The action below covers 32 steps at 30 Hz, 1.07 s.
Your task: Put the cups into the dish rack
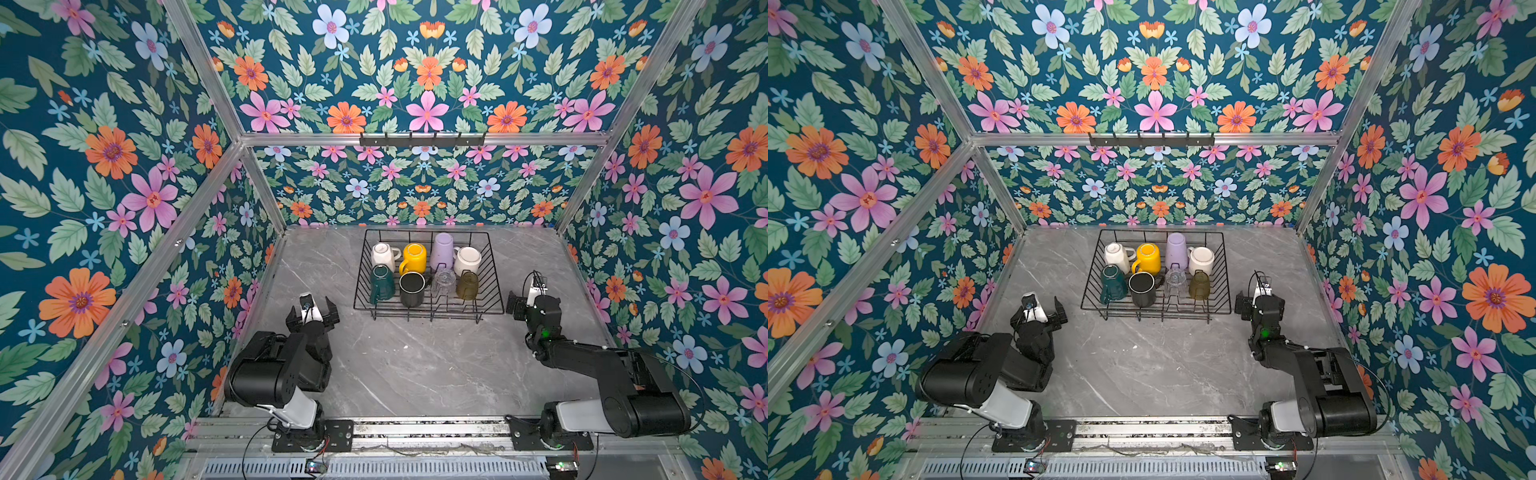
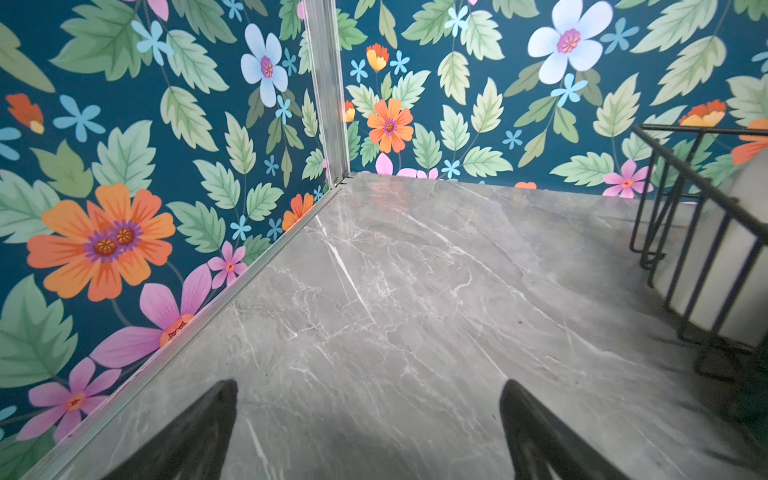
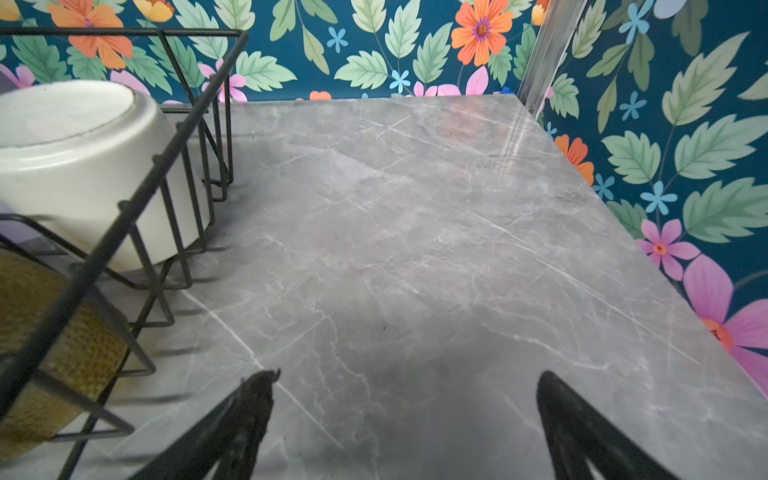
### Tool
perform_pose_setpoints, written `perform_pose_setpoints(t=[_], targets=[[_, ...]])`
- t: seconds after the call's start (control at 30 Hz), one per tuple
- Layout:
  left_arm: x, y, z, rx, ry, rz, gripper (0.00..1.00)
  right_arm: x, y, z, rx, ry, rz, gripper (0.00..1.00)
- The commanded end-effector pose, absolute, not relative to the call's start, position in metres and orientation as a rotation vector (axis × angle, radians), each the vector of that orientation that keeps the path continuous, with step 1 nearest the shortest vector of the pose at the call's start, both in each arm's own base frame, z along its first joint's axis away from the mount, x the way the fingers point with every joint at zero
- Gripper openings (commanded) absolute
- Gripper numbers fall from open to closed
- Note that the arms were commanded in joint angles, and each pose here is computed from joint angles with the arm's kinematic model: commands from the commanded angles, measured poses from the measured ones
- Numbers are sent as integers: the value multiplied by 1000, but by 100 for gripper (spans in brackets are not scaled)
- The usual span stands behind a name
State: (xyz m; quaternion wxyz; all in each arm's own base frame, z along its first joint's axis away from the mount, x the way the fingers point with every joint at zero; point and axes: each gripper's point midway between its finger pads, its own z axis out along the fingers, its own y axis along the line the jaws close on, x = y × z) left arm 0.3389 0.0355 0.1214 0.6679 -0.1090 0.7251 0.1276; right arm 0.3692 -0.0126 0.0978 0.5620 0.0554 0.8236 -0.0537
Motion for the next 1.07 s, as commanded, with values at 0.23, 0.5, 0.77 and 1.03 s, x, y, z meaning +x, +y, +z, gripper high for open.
perform_pose_setpoints(t=[0.23,0.5,0.77,1.03], targets=[[363,28,130,-195,1607,259,100,371,-2,110,71,1870,-69,99],[371,28,126,-190,1641,271,100,368,-2,111,68,1848,-63,99],[365,27,128,-187,1623,269,100,366,-1,107,63,1811,-54,99],[370,28,125,-192,1646,279,100,365,-1,106,60,1821,-52,99]])
